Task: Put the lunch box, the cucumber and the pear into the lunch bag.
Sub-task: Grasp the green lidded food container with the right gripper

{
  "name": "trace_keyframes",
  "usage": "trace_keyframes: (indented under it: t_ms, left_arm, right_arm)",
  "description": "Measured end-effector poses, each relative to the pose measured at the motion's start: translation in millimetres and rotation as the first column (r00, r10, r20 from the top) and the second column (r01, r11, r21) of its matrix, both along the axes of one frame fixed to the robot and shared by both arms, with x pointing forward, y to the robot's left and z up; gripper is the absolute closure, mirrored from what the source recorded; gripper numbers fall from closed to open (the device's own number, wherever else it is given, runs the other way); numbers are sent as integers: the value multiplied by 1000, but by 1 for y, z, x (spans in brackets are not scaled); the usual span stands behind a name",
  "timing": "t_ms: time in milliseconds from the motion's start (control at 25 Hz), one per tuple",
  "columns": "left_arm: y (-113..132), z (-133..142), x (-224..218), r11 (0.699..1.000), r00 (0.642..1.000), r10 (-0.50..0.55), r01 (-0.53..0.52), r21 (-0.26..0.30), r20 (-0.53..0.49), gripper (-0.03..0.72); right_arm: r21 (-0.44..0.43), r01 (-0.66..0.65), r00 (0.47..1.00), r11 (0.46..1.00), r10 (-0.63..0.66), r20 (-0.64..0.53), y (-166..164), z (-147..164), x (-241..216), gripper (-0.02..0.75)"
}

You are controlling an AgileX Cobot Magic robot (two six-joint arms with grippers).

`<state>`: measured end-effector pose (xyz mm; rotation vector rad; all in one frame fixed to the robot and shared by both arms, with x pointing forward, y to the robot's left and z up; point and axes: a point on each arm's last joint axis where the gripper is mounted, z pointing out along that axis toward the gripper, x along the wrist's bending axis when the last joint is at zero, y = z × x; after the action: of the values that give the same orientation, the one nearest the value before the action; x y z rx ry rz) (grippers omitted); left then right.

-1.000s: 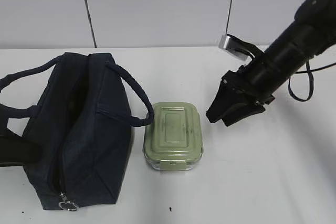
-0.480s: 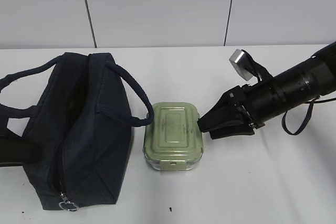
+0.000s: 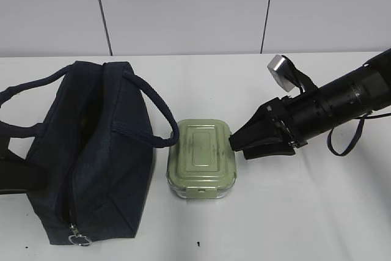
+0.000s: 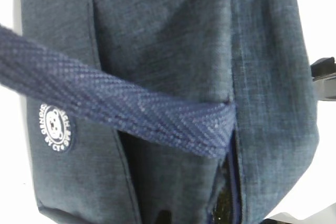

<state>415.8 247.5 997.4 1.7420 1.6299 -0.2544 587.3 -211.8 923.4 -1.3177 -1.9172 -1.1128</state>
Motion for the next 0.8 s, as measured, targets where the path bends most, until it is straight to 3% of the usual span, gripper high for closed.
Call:
trace_keyframes:
  t_ms: [120, 280, 800]
  left_arm:
    - [0, 0, 0, 1000, 1000, 0, 0, 0, 0, 701]
    - [0, 0, 0, 1000, 1000, 1, -1, -1, 0, 701]
    - [0, 0, 0, 1000, 1000, 3, -3, -6, 0, 701]
  right_arm:
    - [0, 3, 1000, 1000, -3, 1, 0, 0, 0, 246]
    - [6, 36, 999, 999, -36, 9, 0, 0, 3, 134]
    - [-32, 57, 998, 998, -57, -3, 11, -15, 6, 110]
